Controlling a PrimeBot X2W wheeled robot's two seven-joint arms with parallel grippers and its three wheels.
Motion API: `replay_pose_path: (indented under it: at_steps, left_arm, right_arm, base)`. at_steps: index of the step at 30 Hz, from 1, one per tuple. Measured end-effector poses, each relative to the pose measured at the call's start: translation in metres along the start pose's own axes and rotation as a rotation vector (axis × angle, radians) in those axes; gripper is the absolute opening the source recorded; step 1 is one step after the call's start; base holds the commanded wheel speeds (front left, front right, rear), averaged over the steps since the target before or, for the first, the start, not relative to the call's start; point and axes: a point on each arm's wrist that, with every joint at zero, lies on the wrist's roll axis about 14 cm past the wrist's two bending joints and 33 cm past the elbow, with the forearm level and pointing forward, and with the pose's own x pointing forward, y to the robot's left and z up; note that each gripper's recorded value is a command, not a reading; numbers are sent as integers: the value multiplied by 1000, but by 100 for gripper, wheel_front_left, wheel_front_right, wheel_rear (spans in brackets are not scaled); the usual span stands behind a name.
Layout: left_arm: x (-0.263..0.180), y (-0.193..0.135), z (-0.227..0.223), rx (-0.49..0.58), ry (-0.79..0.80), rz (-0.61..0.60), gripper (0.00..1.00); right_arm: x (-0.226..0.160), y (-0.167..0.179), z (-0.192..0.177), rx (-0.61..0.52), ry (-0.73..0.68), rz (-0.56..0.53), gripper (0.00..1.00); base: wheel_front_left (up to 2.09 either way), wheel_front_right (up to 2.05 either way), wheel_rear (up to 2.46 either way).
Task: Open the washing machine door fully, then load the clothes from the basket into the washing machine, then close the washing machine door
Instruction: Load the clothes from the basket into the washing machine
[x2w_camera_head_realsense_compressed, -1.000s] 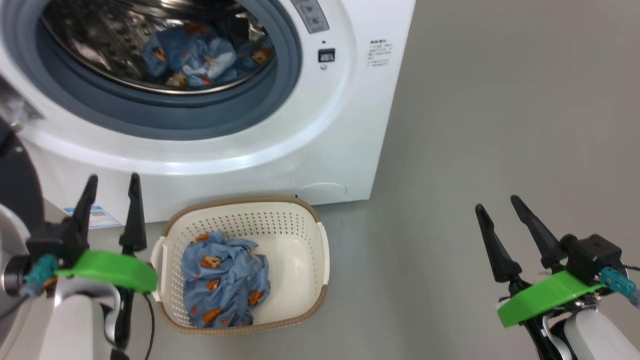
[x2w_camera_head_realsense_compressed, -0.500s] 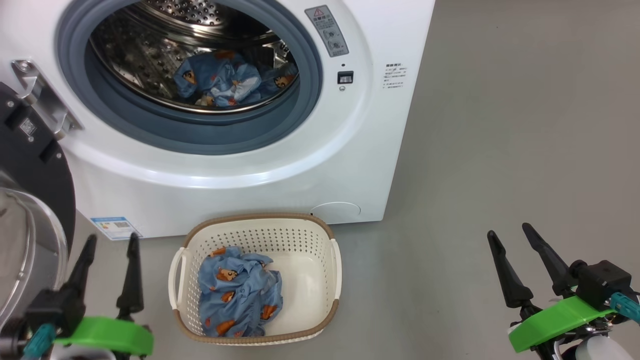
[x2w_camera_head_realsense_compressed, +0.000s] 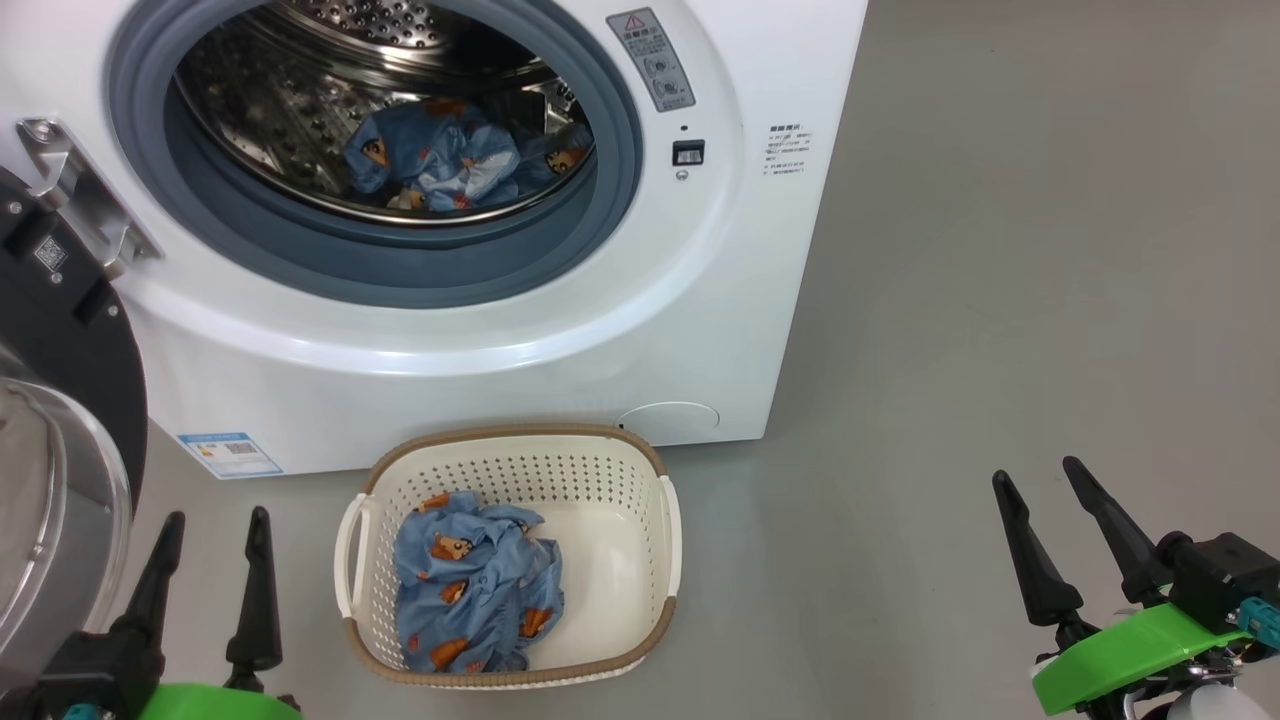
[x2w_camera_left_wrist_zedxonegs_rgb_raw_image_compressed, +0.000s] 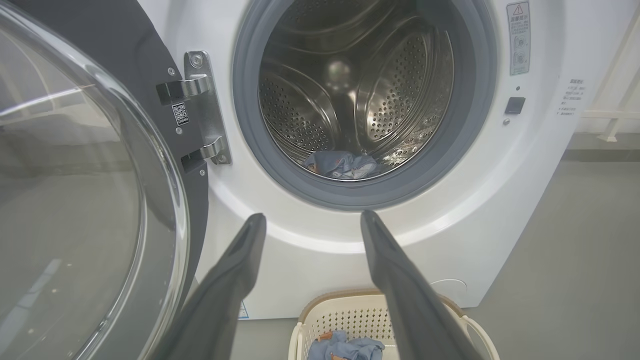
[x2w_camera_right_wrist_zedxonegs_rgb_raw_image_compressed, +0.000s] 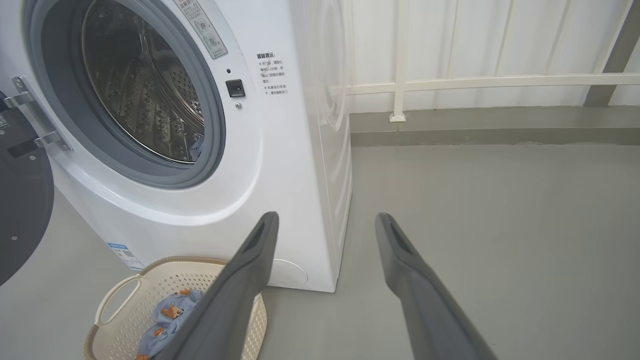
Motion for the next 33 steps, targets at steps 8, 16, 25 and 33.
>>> replay_pose_path:
  at_steps: [8, 16, 25, 33]
  left_arm:
    - [-1, -1, -7, -2, 20, 1, 100]
    - [2, -7, -34, -10, 99, -14, 100]
    - [23, -25, -78, -44, 225, -53, 100]
    - [44, -44, -129, -41, 378, -118, 100]
  right_arm:
    - [1, -1, -2, 2, 4, -2, 99]
    - [10, -2, -5, 11, 9, -8, 99]
    - [36, -3, -9, 20, 8, -1, 99]
    - [62, 0, -20, 41, 17, 7, 100]
  base:
    - [0, 0, 0]
    - [0, 0, 0]
    - [0, 0, 0]
    - [0, 0, 0]
